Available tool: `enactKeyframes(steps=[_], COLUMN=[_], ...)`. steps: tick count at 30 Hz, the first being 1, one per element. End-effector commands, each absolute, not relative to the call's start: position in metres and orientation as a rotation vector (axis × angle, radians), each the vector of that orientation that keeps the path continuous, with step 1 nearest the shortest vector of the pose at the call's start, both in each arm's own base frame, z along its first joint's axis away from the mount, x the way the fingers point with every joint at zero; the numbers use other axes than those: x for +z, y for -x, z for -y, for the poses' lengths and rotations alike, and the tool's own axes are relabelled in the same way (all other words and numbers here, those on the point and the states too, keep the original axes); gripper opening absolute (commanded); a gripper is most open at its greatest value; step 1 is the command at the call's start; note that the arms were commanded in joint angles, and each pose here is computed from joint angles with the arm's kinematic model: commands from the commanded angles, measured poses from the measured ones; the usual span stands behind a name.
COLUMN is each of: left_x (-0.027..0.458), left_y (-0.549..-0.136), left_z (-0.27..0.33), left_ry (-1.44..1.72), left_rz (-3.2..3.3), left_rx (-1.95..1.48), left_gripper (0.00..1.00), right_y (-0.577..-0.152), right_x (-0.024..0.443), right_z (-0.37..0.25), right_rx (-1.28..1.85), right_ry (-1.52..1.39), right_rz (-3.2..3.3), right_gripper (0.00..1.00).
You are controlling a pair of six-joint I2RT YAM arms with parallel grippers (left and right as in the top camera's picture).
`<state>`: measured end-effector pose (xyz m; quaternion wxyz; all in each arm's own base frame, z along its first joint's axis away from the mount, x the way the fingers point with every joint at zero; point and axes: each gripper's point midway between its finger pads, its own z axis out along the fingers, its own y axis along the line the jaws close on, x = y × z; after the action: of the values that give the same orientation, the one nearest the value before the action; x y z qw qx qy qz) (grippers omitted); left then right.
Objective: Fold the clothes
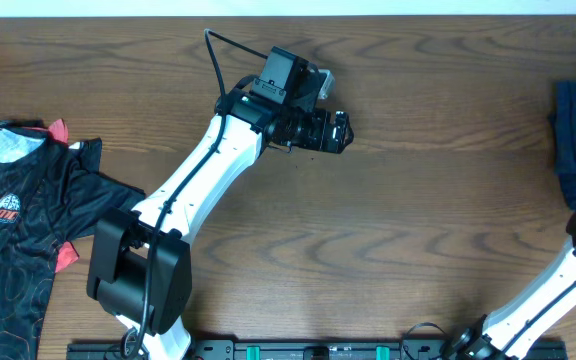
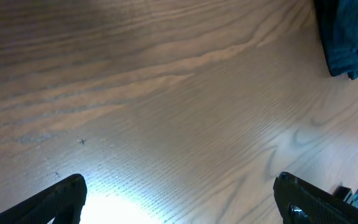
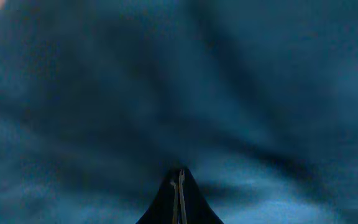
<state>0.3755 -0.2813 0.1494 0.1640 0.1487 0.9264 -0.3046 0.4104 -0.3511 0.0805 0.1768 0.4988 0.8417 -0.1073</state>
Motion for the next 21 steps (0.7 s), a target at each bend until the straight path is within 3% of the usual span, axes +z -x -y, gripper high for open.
enactKeyframes(steps=[1, 10, 21], left_x=[0.137, 0.137, 0.137], left_y=[-0.371, -0.372, -0.372], left_z=[0.281, 0.281, 0.281], left_ry=[-0.443, -0.443, -0.443], left_rz=[-2.671, -2.671, -2.670], left_rx=[-0.865, -0.865, -0.866], left_gripper=[0.98, 0.98, 0.98], right_y=[-0.361, -0.271, -0.266], right_x=[0.096, 0.089, 0.085], right_z=[0.400, 0.454, 0.457], right_rx=[-0.526, -0.460, -0.291], right_ry=[-1.594, -1.904, -1.932], right_rz=[-2.249, -2.089, -2.056], right_gripper=[0.01, 0.01, 0.01])
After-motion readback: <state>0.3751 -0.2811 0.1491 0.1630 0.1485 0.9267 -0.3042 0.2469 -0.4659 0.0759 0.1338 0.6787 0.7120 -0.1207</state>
